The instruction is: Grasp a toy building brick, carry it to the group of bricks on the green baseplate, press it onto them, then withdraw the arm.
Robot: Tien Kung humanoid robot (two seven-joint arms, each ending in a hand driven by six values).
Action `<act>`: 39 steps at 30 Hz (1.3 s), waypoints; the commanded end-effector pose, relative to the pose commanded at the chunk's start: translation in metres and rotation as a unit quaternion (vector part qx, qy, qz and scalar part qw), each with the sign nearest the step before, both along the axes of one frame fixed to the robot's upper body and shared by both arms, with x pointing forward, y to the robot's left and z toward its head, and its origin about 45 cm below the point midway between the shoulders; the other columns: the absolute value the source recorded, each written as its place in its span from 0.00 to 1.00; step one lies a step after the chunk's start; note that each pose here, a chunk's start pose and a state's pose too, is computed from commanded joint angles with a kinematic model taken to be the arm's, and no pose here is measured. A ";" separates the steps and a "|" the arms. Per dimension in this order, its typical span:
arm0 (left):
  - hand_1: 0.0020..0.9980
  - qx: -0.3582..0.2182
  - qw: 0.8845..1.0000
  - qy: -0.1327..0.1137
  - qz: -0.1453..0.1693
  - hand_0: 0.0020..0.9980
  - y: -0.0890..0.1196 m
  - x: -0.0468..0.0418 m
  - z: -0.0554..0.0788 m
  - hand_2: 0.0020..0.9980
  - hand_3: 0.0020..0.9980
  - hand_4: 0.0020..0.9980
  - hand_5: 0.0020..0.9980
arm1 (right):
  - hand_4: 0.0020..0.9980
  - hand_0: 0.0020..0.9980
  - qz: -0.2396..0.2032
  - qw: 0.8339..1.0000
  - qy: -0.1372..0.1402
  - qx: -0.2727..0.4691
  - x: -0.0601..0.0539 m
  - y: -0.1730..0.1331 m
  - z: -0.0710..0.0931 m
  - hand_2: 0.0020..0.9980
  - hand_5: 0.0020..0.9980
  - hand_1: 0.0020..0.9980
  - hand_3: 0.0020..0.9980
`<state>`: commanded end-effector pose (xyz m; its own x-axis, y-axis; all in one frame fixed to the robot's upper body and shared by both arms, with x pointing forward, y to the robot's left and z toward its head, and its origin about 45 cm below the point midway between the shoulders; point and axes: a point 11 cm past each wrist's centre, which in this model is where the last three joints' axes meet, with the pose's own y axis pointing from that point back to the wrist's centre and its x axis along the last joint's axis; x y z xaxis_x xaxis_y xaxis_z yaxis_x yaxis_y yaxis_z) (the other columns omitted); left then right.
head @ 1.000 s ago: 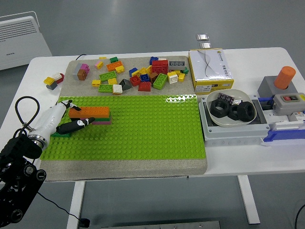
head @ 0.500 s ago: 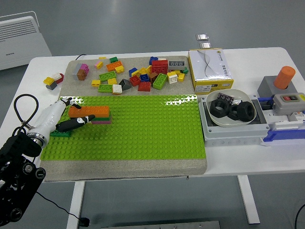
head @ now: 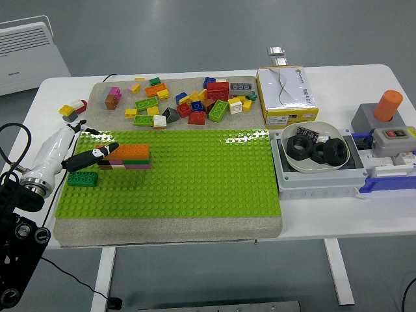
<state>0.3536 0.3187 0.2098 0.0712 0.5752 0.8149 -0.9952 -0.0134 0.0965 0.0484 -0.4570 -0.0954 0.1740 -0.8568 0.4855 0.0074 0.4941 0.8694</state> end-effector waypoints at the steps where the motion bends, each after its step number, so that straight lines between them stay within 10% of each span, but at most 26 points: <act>1: 0.93 -0.002 1.000 -0.008 0.002 0.93 0.003 -0.0010 0.004 0.91 0.62 0.91 0.42 | 0.93 0.69 0.001 1.000 0.000 0.002 0.000 0.001 -0.001 0.70 1.00 0.67 0.77; 9: 0.88 -0.023 0.998 -0.054 0.022 0.88 0.022 -0.0082 0.020 0.87 0.62 0.85 0.33 | 0.93 0.68 0.011 1.000 -0.001 0.010 0.003 0.009 -0.004 0.70 1.00 0.67 0.77; 36: 0.83 -0.023 0.998 -0.040 0.043 0.85 0.032 -0.0115 0.003 0.82 0.64 0.80 0.26 | 0.92 0.68 0.016 1.000 0.000 0.012 0.005 0.013 -0.005 0.70 1.00 0.67 0.77; 39: 0.83 -0.023 0.997 -0.044 0.053 0.86 0.041 -0.0137 0.005 0.83 0.70 0.89 0.40 | 0.92 0.68 0.017 1.000 0.001 0.014 0.005 0.014 -0.005 0.70 1.00 0.67 0.77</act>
